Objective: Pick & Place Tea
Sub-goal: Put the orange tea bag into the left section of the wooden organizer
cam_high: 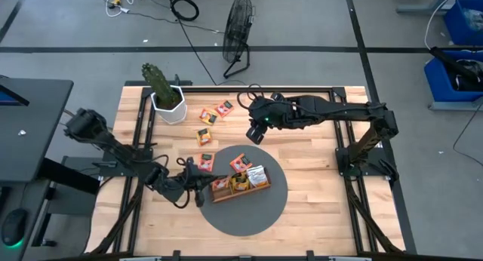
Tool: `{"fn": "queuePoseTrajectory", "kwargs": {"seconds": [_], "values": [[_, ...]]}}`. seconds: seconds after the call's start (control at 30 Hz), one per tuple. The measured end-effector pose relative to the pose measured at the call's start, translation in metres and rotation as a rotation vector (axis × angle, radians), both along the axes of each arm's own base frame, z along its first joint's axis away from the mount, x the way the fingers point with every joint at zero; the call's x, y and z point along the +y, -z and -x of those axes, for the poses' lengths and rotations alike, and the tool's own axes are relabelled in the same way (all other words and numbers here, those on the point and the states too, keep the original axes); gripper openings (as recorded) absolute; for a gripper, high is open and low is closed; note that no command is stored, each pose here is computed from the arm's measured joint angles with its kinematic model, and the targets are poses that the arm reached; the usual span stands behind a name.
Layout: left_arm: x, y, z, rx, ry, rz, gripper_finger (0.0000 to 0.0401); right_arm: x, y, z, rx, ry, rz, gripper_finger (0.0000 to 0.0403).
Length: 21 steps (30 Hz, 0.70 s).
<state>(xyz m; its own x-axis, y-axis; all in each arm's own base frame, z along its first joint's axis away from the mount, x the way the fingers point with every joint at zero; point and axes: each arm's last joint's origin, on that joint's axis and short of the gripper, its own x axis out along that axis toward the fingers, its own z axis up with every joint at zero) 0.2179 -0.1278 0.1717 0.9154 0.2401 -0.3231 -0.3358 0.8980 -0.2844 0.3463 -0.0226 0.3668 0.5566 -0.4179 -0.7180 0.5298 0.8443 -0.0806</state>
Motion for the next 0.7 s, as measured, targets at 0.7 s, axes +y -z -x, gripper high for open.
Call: {"fn": "queuePoseTrajectory", "kwargs": {"seconds": [0.7], "values": [[0.0077,0.0084,-0.0048,0.079,0.019,-0.097,0.0002,-0.0092,-0.0002,0.0006,0.006,0.014,0.010,0.0169]]}}
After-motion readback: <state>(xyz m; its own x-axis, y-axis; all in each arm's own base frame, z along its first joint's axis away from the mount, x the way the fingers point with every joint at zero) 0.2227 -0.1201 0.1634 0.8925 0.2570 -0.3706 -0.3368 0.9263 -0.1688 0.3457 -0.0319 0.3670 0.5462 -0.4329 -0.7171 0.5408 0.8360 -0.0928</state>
